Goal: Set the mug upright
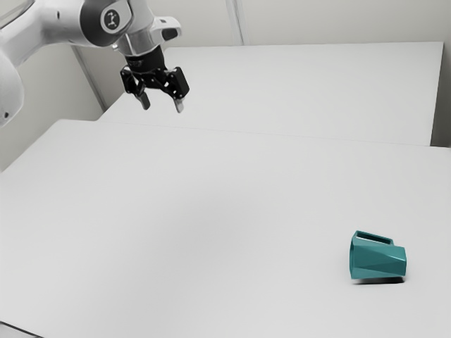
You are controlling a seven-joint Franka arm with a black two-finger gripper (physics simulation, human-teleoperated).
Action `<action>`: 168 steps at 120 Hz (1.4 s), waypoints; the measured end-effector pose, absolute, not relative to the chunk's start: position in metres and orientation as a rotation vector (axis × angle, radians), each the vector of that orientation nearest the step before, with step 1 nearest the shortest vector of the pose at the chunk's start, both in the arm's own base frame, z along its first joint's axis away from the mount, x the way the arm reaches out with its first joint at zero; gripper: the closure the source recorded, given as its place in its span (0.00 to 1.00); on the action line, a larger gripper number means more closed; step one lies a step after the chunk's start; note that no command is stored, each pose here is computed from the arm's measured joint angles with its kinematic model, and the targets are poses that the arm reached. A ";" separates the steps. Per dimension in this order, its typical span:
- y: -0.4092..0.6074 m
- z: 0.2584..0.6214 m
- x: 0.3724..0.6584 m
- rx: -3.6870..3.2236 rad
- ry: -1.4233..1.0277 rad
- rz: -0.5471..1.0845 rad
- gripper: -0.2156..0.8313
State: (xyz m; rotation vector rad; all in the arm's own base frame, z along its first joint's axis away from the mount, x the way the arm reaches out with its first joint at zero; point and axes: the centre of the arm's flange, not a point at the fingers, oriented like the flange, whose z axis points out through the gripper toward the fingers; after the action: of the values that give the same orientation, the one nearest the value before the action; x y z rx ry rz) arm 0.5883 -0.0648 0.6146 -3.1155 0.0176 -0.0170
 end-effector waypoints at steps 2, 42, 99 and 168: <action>-0.065 0.614 0.588 -3.116 0.017 -0.016 0.21; -0.065 0.616 0.585 -3.226 -0.016 0.014 0.21; -0.095 0.492 0.593 -3.730 -0.342 0.445 0.21; -0.219 0.348 0.562 -4.164 -0.247 0.235 0.21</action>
State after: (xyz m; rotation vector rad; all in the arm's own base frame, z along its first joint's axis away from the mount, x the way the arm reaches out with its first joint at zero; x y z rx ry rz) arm 0.5617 -0.2195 0.3480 -4.1645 -0.2465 0.2353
